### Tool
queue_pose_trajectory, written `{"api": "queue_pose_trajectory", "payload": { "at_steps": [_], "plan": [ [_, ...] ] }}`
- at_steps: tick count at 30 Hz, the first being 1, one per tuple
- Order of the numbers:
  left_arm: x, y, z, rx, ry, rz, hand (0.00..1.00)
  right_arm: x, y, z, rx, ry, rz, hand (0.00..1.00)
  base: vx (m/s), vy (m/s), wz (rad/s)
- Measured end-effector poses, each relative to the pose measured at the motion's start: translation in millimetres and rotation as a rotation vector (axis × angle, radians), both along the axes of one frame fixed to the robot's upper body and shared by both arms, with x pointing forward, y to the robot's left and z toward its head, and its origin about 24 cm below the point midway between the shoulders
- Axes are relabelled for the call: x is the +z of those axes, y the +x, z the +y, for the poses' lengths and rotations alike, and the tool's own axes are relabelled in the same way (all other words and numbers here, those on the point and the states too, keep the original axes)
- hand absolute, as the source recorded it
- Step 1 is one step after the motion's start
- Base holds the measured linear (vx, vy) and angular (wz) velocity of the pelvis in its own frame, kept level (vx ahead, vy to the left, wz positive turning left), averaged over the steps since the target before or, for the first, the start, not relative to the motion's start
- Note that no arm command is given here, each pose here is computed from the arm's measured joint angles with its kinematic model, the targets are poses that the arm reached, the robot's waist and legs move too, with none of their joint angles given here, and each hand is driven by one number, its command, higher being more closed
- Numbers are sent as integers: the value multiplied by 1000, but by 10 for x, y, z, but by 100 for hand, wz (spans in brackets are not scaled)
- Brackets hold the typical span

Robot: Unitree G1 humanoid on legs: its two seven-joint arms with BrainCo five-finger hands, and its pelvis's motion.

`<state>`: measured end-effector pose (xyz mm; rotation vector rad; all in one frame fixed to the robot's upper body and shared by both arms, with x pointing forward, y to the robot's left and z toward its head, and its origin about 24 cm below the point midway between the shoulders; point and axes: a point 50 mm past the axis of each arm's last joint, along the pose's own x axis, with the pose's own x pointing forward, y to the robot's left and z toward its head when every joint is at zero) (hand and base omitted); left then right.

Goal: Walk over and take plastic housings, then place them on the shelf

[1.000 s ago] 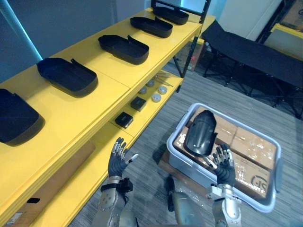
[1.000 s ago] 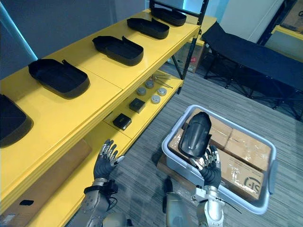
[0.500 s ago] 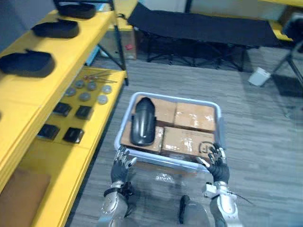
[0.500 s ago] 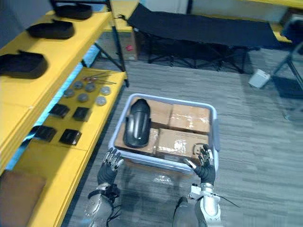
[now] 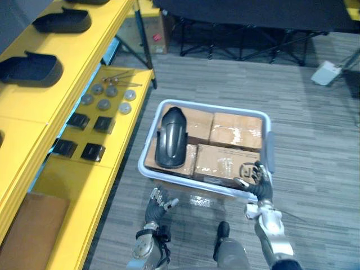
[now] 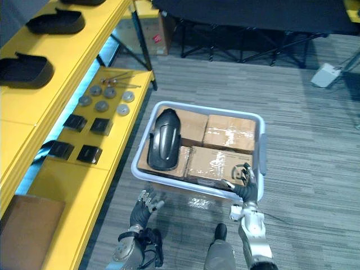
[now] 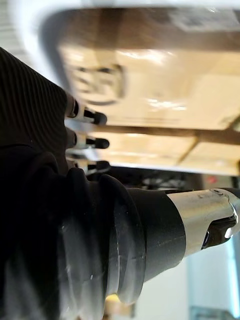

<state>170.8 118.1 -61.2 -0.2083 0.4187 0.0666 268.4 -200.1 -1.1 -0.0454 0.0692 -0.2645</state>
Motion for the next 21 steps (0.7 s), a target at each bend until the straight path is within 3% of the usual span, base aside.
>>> {"api": "queue_pose_trajectory", "payload": {
  "at_steps": [3,6,9,21],
  "plan": [
    [-165,-10,249,113,61,102,0,379,461,-35,-8,-47,-93,0,-23,55,58],
    [-442,-172,538,242,97,251,0,867,882,-259,-71,-73,-153,0,-53,36,52],
    [-476,-207,640,287,93,244,0,1114,1040,-408,-132,-69,-160,0,-33,36,49],
    [-840,-674,530,148,53,455,0,1345,1182,-783,-258,-38,16,0,-50,62,17]
  ]
}}
